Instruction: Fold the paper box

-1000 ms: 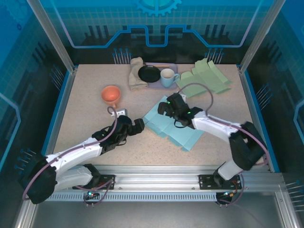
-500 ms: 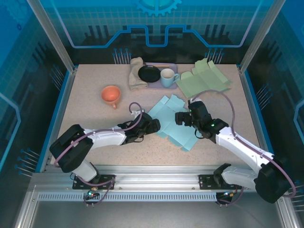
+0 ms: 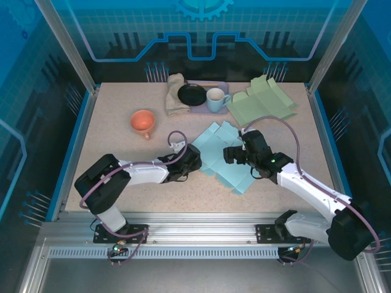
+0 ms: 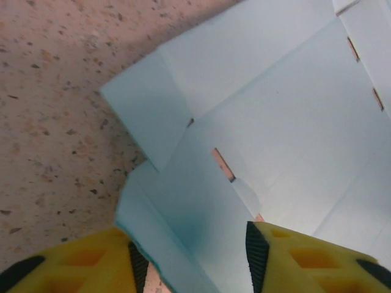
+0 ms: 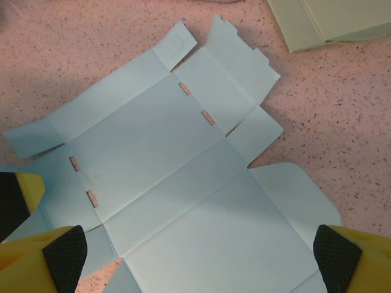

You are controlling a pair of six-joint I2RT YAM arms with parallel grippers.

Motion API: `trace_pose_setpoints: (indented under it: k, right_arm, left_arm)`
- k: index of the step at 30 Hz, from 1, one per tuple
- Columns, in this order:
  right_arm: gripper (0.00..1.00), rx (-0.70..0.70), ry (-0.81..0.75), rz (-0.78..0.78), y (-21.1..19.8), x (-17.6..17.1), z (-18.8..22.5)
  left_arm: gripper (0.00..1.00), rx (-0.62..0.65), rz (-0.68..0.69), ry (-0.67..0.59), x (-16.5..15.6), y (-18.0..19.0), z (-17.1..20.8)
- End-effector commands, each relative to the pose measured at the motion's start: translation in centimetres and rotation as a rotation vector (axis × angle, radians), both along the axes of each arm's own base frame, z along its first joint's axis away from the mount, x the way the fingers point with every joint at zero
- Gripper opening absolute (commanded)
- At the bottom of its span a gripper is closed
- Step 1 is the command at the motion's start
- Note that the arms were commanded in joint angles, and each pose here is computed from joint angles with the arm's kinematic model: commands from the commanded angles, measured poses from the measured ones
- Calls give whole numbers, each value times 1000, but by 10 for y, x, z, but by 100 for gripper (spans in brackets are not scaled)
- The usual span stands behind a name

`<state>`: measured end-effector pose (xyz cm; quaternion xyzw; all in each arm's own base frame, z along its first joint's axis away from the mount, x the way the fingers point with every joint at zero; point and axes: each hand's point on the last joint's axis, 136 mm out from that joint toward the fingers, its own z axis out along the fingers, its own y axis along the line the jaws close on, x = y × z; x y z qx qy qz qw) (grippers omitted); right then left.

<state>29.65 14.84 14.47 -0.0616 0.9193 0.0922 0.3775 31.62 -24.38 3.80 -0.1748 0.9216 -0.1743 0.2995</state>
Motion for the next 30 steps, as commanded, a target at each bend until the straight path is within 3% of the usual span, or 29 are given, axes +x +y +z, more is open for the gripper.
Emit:
trace_pose_setpoints:
  k: [1, 2, 4, 10, 16, 21, 23, 25, 27, 30]
  right_arm:
    - [98, 17, -43, 21, 3, 3, 14]
    - [98, 14, -44, 22, 3, 3, 14]
    - [98, 11, -48, 25, 3, 3, 14]
    - [98, 7, -54, 47, 5, 3, 16]
    - [97, -64, -137, 135, 11, 14, 52]
    - [98, -231, -293, 383, 37, 41, 112]
    - [93, -291, -322, 424, 37, 48, 136]
    - [89, -333, -348, 544, 45, 45, 156]
    - [77, -393, -367, 724, 52, 33, 165]
    - [74, -535, -348, 889, 44, 22, 167]
  left_arm:
    - [37, 65, 1, -63, 11, 4, 19]
    - [32, 75, -5, -75, 12, 4, 21]
    - [0, 93, -12, -104, 16, 5, 26]
    - [0, 130, -167, -250, 29, -11, 56]
    - [0, 234, -392, -579, 36, -25, 137]
    - [0, 285, -594, -767, 28, -47, 197]
    - [0, 315, -652, -807, 25, -51, 212]
    - [0, 361, -695, -823, 24, -52, 220]
    - [0, 401, -701, -830, 26, -51, 224]
    - [0, 436, -712, -830, 27, -48, 226]
